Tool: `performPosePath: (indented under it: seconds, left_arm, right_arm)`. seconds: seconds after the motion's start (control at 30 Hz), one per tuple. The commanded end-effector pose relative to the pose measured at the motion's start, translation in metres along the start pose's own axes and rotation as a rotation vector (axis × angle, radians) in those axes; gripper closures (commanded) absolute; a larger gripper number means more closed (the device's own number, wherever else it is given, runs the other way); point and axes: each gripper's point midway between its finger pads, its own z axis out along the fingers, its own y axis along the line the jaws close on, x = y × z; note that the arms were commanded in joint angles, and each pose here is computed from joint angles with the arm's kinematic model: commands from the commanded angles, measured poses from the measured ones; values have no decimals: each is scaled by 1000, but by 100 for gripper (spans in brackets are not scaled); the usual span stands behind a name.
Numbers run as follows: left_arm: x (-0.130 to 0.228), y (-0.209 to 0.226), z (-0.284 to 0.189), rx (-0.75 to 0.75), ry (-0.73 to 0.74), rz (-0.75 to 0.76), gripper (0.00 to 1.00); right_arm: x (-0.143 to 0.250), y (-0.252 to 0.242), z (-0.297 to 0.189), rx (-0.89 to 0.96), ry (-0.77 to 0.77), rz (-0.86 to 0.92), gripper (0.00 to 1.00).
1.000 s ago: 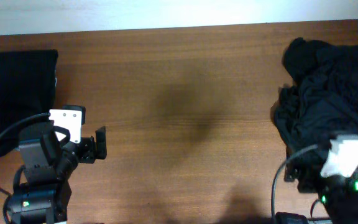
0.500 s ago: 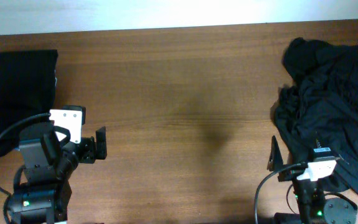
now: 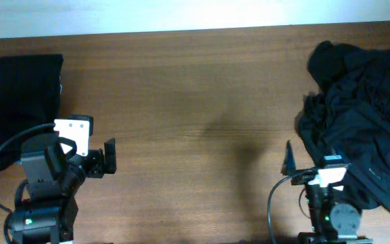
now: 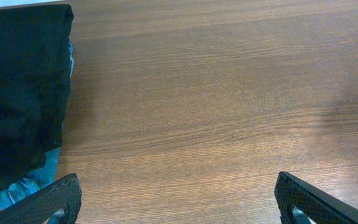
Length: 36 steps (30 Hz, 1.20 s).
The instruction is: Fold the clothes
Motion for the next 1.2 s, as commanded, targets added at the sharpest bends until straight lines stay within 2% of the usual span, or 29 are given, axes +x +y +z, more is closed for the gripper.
performPosePath:
  seconds: [0.0,1.0,1.17]
  left_arm:
    - [2,2,1,-10,4,-16,1]
    - [2,2,1,-10,3,-15,1]
    - [41,4,19,-30,88,-24,1]
  right_arm:
    - [36,0,-1,19,125,13,1]
    - [36,1,-1,15,122,13,1]
    - [36,1,-1,15,122,13,1]
